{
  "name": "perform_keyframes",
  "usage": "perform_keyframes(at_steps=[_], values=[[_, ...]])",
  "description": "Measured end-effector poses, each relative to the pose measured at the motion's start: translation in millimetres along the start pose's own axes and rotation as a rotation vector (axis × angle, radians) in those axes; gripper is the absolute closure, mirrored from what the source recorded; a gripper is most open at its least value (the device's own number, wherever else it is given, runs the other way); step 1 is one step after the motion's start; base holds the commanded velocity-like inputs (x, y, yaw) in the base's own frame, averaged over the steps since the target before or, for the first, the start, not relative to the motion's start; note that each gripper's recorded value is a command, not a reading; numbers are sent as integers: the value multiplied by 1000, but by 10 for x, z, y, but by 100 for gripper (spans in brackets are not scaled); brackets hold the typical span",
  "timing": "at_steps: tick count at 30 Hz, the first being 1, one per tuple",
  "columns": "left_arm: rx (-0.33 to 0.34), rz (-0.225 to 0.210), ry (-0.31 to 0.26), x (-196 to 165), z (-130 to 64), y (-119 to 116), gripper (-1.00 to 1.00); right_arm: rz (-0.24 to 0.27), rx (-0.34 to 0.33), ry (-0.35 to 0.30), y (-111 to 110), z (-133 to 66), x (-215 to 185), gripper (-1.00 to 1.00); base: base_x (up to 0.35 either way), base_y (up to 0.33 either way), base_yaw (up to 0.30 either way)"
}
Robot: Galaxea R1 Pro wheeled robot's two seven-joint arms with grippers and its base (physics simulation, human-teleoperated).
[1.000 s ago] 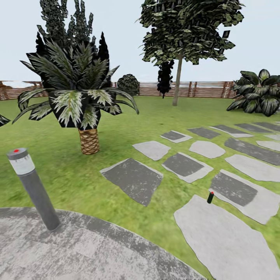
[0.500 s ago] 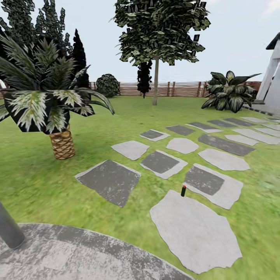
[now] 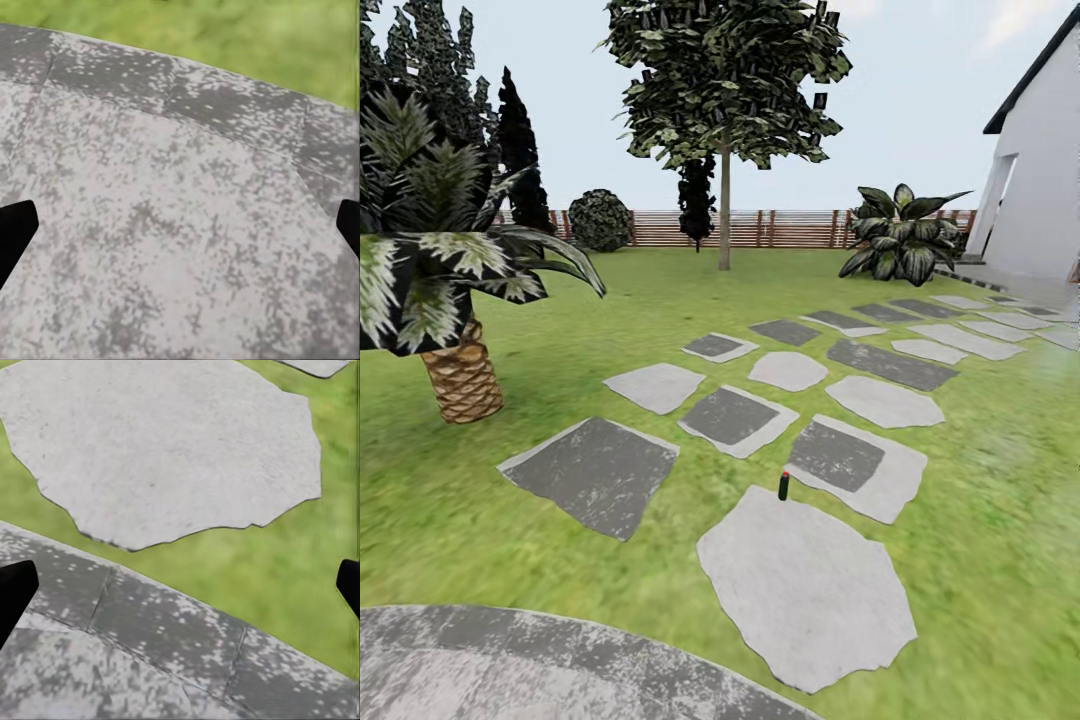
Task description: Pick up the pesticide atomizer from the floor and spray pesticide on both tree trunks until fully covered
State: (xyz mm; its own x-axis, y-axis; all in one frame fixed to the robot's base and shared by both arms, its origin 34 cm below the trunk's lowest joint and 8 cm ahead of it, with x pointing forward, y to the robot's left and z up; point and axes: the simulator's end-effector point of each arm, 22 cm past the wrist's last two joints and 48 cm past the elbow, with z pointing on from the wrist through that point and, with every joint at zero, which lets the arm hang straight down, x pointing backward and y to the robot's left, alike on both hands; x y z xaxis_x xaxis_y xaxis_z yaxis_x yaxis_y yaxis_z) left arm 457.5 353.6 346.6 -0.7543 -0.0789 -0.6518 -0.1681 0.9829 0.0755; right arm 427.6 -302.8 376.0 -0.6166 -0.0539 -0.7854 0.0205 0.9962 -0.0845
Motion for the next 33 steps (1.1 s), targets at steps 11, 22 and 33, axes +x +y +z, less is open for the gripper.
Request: perform_keyframes(at_steps=[11, 22, 33], values=[[-2, 0, -1, -3, 0, 18, -100, -5, -4, 1, 14, -2, 6, -100, 134, -260, -1], [-3, 0, -1, -4, 0, 26, -100, -3, -1, 2, 2, -2, 8, -100, 191, -232, 0], [-3, 0, -1, -4, 0, 26, -100, -1, 2, 2, -6, -2, 6, -100, 198, -229, 0]])
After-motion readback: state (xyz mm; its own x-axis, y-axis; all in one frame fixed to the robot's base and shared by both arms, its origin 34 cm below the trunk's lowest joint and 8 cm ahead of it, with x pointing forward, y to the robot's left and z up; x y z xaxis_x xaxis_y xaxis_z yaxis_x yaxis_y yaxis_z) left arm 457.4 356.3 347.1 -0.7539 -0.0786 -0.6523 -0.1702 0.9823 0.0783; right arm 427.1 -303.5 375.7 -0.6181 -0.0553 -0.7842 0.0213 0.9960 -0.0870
